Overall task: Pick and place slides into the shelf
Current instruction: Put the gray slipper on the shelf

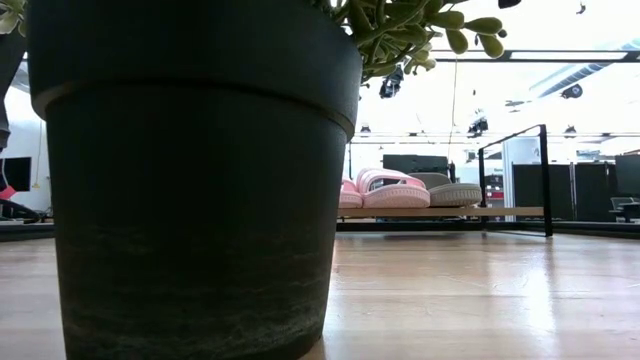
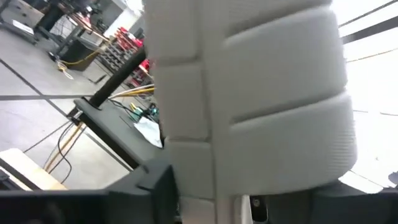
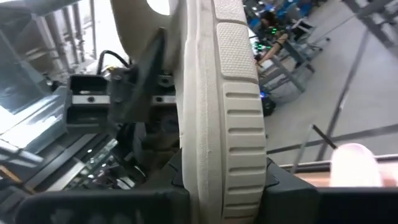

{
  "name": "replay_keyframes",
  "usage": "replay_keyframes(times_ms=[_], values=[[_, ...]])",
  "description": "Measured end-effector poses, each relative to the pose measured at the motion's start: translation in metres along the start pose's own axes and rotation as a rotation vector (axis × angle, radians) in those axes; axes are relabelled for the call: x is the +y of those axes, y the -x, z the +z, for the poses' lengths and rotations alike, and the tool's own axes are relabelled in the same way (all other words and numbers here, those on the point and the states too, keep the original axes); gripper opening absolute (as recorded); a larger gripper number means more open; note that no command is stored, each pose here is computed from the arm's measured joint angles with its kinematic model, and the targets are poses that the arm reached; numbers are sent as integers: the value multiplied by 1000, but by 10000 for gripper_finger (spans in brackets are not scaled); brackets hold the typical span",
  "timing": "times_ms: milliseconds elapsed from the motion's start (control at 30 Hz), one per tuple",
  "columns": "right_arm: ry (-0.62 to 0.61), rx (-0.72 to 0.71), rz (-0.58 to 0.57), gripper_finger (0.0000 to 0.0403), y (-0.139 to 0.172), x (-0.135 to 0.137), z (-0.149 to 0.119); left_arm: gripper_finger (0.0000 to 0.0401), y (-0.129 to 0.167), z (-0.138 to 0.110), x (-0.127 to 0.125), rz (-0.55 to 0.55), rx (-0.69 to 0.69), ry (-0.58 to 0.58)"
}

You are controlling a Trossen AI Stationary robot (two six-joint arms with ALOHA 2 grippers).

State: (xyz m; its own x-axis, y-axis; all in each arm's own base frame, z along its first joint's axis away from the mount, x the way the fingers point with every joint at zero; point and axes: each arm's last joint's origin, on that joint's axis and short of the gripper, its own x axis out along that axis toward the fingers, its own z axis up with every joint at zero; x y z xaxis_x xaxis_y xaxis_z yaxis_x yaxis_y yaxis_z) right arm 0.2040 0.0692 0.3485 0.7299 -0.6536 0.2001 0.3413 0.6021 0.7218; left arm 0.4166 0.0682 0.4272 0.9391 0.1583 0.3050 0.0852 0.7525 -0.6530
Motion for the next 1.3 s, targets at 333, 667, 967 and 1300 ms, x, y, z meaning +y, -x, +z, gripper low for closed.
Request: replay_keyframes(times_ms=[333,667,967,1300], values=[[-6,-3,-136,55,18,2,-7,286,1,-5,2,-143,151,-5],[-110,-29,-218,53,21,2,-27,302,3,-5,-8,-340,190,-134],[-137,-37,-253,53,27,1,-34,302,11,-8,-3,-292,297,-281],[-106,-40,-264,51,23,27,-12,302,39,36,-13,-239,308,-337]])
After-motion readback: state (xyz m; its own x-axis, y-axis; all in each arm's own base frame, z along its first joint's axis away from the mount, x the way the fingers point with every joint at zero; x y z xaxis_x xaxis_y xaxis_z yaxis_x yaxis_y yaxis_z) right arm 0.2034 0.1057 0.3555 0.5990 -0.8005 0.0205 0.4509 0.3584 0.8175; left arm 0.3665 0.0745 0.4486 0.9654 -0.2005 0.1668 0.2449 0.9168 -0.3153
